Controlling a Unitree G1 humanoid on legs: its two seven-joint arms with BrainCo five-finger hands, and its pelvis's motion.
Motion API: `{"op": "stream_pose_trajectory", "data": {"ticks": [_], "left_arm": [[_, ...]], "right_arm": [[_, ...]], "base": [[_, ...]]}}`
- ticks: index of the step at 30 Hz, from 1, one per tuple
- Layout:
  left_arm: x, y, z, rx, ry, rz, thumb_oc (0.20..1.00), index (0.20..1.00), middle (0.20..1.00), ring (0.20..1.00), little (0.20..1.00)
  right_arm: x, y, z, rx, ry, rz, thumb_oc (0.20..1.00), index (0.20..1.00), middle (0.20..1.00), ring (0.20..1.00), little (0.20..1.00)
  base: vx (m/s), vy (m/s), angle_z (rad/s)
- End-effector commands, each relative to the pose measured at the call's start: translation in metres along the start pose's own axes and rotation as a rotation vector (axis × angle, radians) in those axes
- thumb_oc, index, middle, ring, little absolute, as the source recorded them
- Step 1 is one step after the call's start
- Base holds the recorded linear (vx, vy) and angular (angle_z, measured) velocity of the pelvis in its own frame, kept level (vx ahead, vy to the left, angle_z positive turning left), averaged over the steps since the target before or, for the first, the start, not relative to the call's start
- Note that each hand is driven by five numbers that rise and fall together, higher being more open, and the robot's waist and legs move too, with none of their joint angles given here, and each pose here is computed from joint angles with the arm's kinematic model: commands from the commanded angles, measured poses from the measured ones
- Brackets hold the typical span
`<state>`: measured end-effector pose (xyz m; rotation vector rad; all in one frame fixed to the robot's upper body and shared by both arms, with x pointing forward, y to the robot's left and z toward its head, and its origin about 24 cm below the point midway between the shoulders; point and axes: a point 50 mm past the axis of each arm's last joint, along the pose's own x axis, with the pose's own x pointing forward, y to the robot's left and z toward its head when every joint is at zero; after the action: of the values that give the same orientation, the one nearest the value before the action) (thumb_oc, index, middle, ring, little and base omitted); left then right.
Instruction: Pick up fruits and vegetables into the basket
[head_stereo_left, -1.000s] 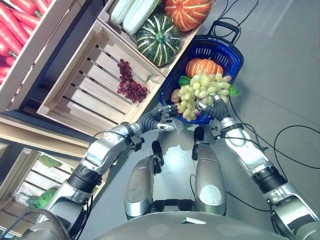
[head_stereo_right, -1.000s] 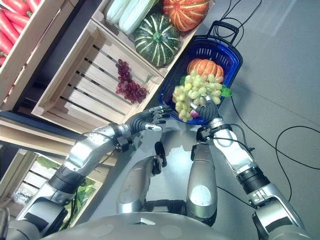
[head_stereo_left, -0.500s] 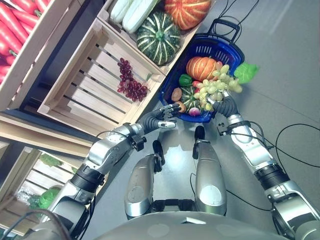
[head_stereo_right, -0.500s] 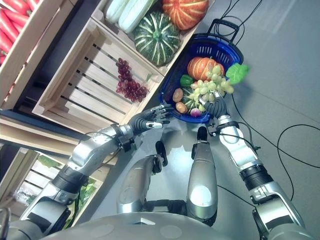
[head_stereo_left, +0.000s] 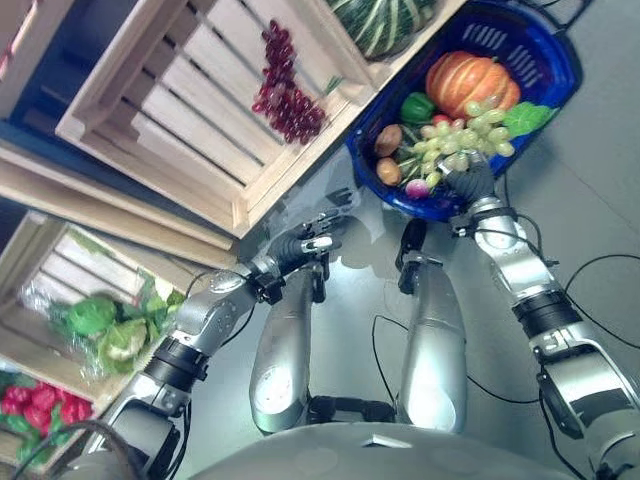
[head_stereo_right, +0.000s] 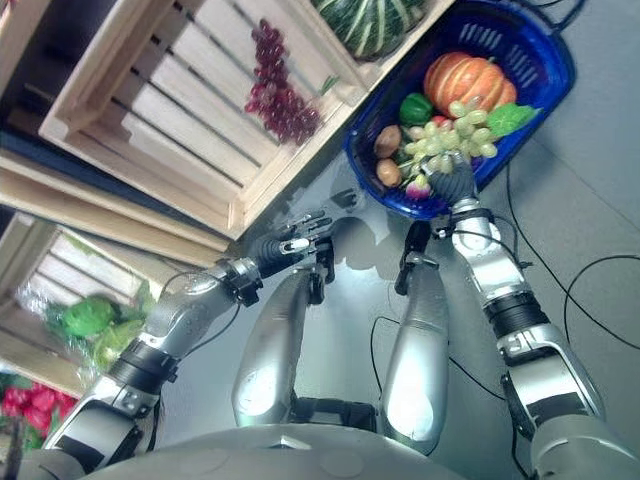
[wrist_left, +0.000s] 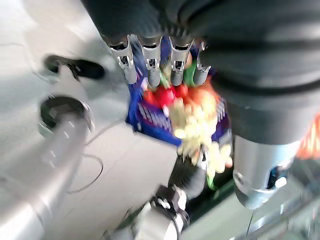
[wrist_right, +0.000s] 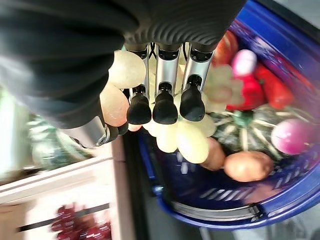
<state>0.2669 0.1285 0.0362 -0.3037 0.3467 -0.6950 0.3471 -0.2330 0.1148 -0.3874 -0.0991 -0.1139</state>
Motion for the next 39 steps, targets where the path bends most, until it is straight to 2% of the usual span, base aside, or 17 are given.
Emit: {"op": "stream_pose_trajectory", "data": {"ticks": [1,11,19,21,22,29,30,33,39], "left_arm": [[-0.018,0.008,-0.012,0.117,0.046,0.015,1.0,1.0,1.0,1.0,1.0],[-0.019,0.025,-0.041,0.07,0.136,0.083,1.0,1.0,1.0,1.0,1.0],[-0.015,0.029,-0.033,0.246,0.101,0.079,1.0,1.0,1.0,1.0,1.0],[-0.011,0.027,-0.028,0.287,0.062,0.087,1.0,1.0,1.0,1.0,1.0],[-0.009,0.026,-0.025,0.3,0.04,0.089,1.0,1.0,1.0,1.0,1.0],[0.0,0.015,-0.001,0.416,-0.114,0.11,1.0,1.0,1.0,1.0,1.0],[0.001,0.01,0.014,0.543,-0.195,0.158,1.0,1.0,1.0,1.0,1.0],[0.0,0.002,0.033,0.667,-0.304,0.205,1.0,1.0,1.0,1.0,1.0],[-0.019,-0.016,0.075,1.102,-0.583,0.406,1.0,1.0,1.0,1.0,1.0]], "right_arm": [[0.011,-0.019,0.025,0.07,-0.076,-0.057,0.2,0.2,0.2,0.2,0.2],[0.035,-0.052,0.029,0.13,0.078,-0.15,0.2,0.2,0.2,0.2,0.2],[0.042,-0.069,0.016,0.307,0.273,-0.255,0.2,0.2,0.2,0.2,0.2],[0.042,-0.073,0.012,0.391,0.314,-0.293,0.702,0.702,0.702,0.702,0.702],[0.043,-0.074,0.013,0.403,0.309,-0.3,1.0,1.0,1.0,1.0,1.0],[0.044,-0.075,0.022,0.302,0.232,-0.425,1.0,1.0,1.0,1.0,1.0],[0.041,-0.071,0.022,0.215,0.217,-0.46,1.0,1.0,1.0,1.0,1.0],[0.035,-0.062,0.018,0.113,0.189,-0.462,1.0,1.0,1.0,1.0,1.0],[-0.005,-0.02,-0.004,-0.044,0.081,-0.372,1.0,1.0,1.0,1.0,1.0]], "base": [[-0.03,-0.03,0.16],[0.0,0.005,0.1],[0.0,-0.001,0.0],[0.0,0.0,0.0],[0.0,0.0,0.0],[-0.01,0.001,-0.05],[-0.03,-0.002,-0.08],[-0.03,0.0,-0.08],[-0.03,0.033,-0.13]]}}
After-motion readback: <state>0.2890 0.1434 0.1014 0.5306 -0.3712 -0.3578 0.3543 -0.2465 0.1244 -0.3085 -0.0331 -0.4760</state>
